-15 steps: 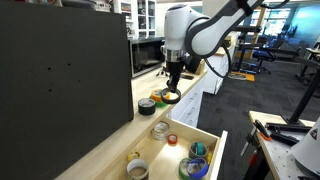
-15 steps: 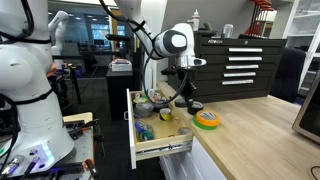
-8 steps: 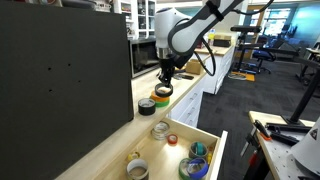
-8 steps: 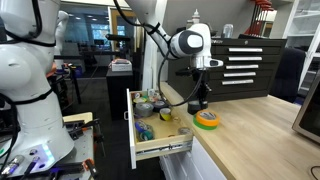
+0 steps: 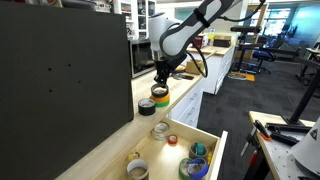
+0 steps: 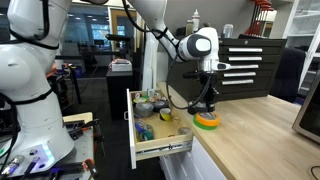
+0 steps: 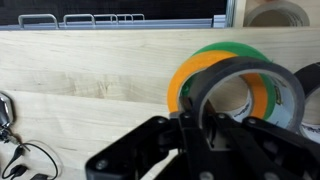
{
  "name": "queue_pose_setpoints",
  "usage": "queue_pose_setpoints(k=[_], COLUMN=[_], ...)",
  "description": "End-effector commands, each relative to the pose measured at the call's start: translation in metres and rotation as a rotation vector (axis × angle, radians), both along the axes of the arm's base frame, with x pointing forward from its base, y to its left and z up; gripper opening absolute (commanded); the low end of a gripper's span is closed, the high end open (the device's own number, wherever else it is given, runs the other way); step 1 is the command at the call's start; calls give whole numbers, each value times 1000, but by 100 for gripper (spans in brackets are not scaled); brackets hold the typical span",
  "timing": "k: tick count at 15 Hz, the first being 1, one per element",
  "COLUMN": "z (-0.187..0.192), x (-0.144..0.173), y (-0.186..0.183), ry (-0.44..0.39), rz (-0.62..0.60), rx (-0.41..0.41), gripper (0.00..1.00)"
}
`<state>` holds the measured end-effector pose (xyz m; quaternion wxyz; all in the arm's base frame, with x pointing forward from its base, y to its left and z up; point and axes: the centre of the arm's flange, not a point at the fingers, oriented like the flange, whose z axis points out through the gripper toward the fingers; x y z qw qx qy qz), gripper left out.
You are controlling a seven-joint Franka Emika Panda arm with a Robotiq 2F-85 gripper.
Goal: Get the black masking tape from the open drawer and put it on top of the orange masking tape
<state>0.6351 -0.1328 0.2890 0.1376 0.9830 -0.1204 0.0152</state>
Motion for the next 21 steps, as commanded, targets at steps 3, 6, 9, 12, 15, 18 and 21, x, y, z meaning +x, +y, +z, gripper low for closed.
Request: queue_pose_setpoints(k=[3, 6, 9, 12, 15, 18, 21], z=[-6, 11, 33, 62, 84, 102, 95], x=[8, -1, -10, -26, -46, -68, -52], y=[2, 10, 23, 41, 55, 63, 68], ry=[21, 4, -7, -18, 9, 39, 36], rz=[30, 61, 84, 86, 77, 56, 55], rx=[1, -32, -60, -53, 15, 117, 129], gripper=[44, 63, 81, 100, 100, 100, 100])
